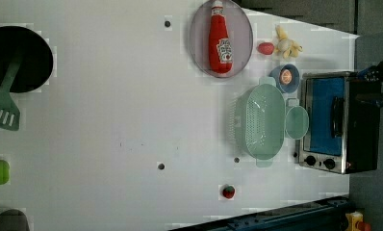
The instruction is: Drag strainer right to left.
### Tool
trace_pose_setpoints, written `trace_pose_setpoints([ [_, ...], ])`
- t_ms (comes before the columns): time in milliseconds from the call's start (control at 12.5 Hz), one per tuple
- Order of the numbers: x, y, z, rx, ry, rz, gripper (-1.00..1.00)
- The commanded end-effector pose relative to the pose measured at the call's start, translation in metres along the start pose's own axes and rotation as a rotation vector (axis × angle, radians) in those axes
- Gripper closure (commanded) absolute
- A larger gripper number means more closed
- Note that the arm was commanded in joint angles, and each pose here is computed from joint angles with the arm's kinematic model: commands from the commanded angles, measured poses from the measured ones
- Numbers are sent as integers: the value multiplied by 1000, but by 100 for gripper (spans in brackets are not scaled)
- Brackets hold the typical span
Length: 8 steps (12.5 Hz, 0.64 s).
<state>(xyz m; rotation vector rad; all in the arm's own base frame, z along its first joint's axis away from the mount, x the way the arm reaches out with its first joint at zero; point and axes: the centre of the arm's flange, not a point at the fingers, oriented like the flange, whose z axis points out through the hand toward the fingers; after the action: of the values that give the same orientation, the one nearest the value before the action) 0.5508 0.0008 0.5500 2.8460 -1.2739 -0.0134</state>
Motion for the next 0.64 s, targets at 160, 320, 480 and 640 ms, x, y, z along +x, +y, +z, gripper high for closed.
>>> trace_pose_setpoints([
  [160, -78, 149, -83, 0, -5, 155, -60],
  [320, -73, 139, -52, -36, -32, 148, -99],
  [480, -64, 124, -5, -65, -51, 151, -100],
  [640, -55, 105, 56, -76, -51, 175, -100],
])
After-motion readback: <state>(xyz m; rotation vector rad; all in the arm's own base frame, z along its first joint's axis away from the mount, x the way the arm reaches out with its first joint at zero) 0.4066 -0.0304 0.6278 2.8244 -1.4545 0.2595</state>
